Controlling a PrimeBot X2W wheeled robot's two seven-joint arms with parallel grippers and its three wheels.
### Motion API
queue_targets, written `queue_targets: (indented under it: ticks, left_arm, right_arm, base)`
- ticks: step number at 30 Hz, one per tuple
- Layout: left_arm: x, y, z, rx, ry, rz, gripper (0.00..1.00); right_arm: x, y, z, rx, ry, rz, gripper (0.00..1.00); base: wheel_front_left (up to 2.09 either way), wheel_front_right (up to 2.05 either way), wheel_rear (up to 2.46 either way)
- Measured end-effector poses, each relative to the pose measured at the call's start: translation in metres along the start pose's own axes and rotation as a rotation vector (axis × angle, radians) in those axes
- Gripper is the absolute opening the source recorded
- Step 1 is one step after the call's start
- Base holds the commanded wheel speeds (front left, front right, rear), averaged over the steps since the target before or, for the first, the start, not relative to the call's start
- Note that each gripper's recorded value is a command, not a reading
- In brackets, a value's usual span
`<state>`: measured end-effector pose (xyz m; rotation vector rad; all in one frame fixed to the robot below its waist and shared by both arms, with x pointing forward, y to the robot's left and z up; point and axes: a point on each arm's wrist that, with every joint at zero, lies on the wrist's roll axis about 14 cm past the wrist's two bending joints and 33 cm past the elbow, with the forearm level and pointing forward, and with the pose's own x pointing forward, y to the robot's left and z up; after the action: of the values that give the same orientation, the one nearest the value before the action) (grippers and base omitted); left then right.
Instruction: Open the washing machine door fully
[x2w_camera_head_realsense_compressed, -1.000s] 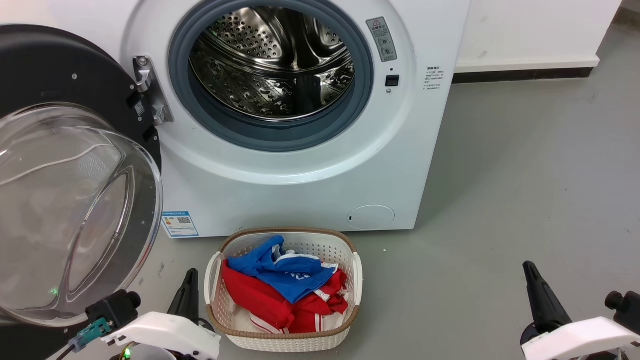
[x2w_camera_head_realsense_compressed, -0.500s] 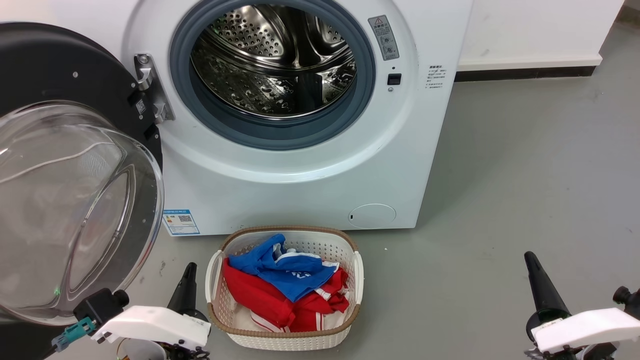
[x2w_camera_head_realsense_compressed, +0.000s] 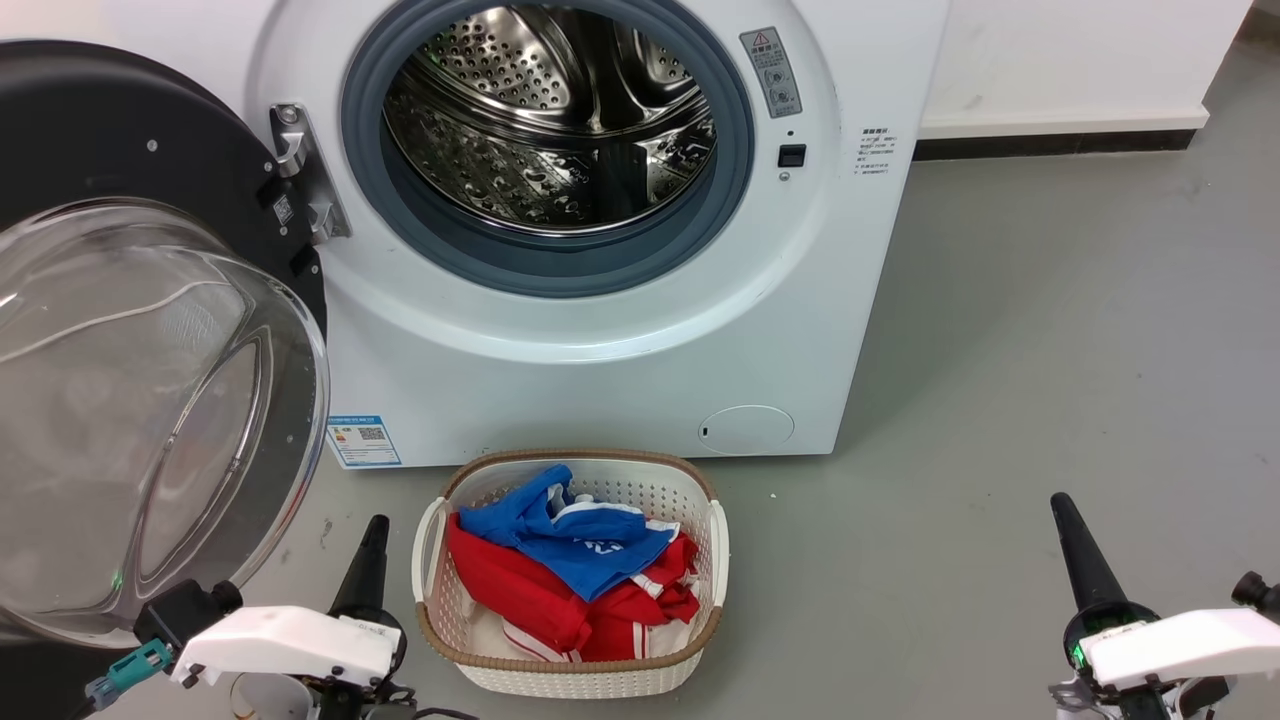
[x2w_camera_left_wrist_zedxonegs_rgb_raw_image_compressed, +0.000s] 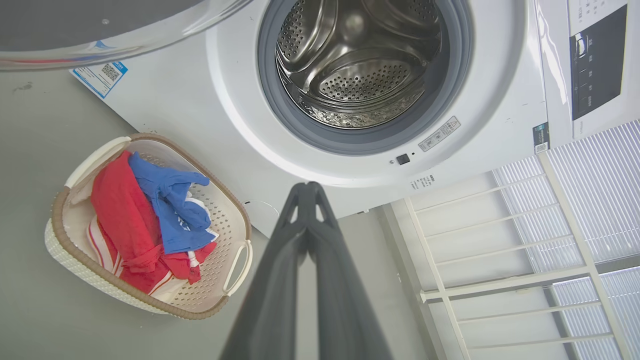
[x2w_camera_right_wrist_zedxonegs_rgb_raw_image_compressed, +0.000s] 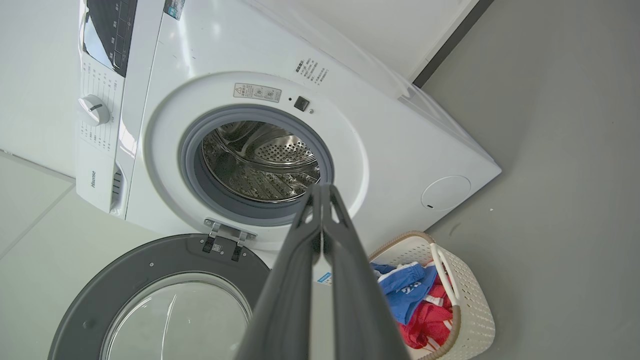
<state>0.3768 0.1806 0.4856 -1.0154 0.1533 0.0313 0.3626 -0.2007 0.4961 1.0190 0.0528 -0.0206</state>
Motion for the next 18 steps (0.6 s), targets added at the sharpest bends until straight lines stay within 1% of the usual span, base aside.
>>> queue_targets:
  ticks: [18]
  left_arm:
    - [0.0034,-0.0024,0.0073,-0.189,-0.016,-0.028,0.00]
  right_arm:
    - [0.0081,0.0028,0.0021,0.182,-0.009,0.011,0.00]
  base:
    - [0.00,0.00,0.00]
